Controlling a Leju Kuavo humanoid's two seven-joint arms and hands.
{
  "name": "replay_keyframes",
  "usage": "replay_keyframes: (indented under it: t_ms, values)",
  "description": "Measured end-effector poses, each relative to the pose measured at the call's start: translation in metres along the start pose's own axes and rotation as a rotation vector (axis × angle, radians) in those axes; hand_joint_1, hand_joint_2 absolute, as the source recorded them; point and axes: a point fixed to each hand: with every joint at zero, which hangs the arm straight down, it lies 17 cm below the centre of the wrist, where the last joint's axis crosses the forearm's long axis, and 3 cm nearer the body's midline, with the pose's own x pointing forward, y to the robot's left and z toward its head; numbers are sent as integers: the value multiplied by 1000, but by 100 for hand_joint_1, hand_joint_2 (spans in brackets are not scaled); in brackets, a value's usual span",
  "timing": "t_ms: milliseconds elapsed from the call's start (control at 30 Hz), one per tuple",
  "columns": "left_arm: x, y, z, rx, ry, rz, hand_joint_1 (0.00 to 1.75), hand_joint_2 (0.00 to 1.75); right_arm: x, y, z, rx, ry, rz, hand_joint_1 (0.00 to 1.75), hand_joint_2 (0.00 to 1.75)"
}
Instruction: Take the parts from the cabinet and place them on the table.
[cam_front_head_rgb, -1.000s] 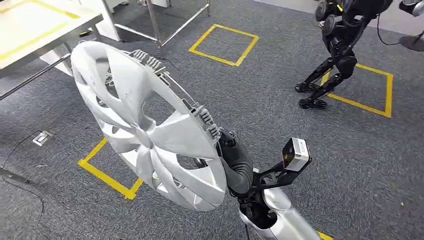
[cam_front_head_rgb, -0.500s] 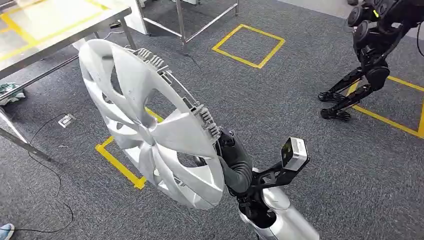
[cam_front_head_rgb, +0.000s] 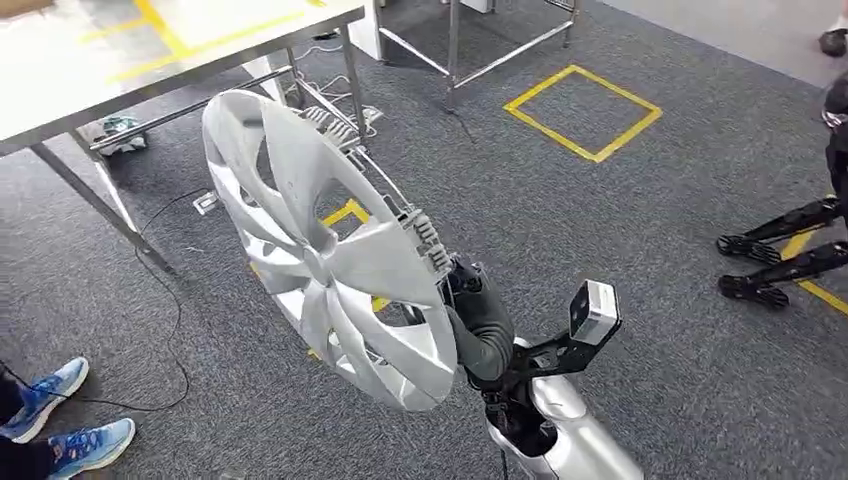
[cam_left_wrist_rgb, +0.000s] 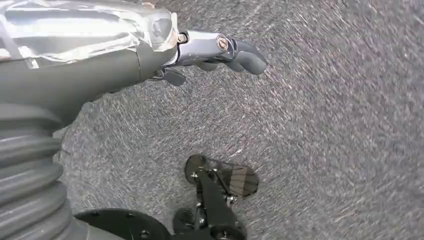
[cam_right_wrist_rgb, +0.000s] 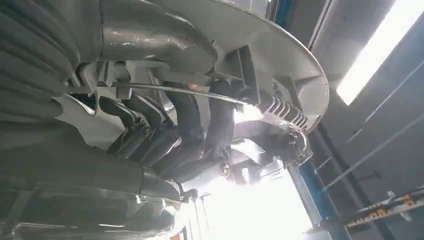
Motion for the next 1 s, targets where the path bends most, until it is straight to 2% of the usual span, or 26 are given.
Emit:
replay_keyframes:
  t_ms: [667, 1000]
  values:
    - [9, 23, -7, 46, -16, -19, 0, 175, -6, -10, -7, -31, -6, -19, 175, 175]
    - [12, 30, -8, 74, -29, -27, 0, 175, -18, -48, 7, -129, 35, 46, 175, 175]
